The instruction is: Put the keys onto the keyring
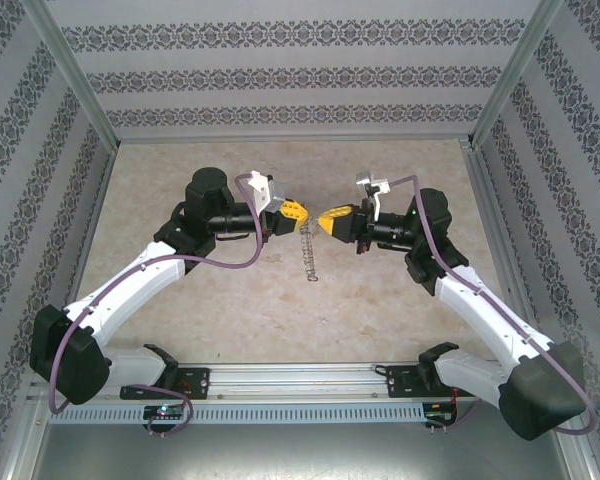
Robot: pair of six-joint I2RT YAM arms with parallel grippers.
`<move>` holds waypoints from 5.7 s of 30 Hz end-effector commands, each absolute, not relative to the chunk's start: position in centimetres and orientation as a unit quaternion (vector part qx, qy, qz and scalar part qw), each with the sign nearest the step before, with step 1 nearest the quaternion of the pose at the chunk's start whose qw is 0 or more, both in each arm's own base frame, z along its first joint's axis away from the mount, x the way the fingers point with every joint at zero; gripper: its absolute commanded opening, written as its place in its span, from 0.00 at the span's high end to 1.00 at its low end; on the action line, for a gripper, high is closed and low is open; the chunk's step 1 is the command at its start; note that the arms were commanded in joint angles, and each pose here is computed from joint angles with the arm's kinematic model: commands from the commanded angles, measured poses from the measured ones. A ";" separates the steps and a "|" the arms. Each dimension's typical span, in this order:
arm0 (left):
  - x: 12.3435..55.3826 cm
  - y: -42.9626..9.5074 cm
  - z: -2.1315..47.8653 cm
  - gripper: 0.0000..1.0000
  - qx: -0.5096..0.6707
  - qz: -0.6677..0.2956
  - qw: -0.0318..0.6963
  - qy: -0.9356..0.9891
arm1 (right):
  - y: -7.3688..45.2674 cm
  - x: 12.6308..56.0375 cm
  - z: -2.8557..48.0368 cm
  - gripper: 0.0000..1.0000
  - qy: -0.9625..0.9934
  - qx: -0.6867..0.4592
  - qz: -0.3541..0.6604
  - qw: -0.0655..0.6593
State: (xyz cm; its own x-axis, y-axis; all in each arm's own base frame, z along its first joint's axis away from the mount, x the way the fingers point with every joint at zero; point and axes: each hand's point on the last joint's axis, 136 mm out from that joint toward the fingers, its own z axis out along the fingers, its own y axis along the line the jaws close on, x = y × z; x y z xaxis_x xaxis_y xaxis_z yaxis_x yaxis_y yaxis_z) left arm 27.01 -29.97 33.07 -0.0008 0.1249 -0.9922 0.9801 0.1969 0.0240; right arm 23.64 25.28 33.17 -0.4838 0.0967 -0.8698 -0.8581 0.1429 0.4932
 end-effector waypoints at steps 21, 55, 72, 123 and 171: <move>26.1 -30.6 36.2 1.00 0.494 -0.415 0.550 0.530 | 25.0 26.1 32.6 1.00 0.637 -0.291 0.567 0.434; 26.0 -30.5 36.5 1.00 0.491 -0.410 0.559 0.528 | 25.7 25.7 29.6 0.96 0.659 -0.279 0.582 0.386; 26.1 -30.5 36.5 1.00 0.488 -0.412 0.562 0.526 | 24.1 25.3 33.7 0.51 0.618 -0.312 0.585 0.421; 29.5 -26.2 37.1 0.66 0.391 -0.290 0.603 0.631 | 26.8 29.2 32.6 1.00 0.704 -0.383 0.497 0.334; 29.3 -26.9 34.1 0.64 0.490 -0.520 0.361 0.600 | 30.2 27.6 35.7 1.00 0.665 -0.549 0.450 0.232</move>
State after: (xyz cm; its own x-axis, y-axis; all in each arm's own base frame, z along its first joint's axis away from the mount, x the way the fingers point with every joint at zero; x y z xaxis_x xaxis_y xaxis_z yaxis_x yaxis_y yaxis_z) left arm 30.38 -26.34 32.91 -0.2952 0.2237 -0.9289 0.9553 0.0506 -0.2913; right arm 28.54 29.85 33.28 -0.3207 -0.5731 -0.7542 -0.9285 0.0326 0.3700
